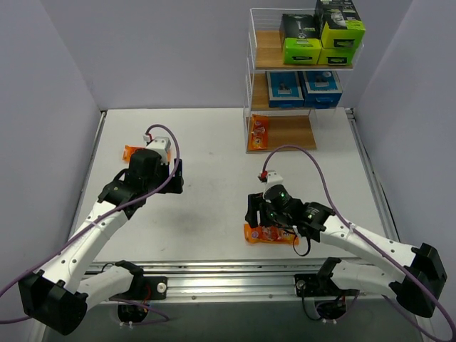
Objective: Place and organize the shaving razors onto the shelf
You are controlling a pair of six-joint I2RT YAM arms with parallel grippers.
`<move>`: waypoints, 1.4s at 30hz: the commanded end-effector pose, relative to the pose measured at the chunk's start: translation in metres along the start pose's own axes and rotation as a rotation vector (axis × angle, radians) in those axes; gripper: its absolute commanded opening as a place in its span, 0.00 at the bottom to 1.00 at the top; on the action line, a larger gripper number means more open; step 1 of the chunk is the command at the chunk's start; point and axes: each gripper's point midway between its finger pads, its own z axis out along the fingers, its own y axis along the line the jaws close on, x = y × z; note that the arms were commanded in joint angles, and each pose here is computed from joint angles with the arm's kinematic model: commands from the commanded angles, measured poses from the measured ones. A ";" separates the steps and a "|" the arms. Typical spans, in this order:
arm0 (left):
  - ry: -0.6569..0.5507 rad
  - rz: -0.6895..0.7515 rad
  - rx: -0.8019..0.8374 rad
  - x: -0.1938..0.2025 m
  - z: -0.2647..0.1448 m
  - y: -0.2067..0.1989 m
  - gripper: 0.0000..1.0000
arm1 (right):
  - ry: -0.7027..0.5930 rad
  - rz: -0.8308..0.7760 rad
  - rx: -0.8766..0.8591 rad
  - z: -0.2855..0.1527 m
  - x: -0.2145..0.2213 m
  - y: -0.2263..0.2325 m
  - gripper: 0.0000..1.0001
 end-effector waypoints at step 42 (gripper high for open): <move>-0.018 0.016 0.067 -0.013 -0.006 -0.014 0.94 | 0.023 0.196 0.363 0.036 0.088 -0.054 0.45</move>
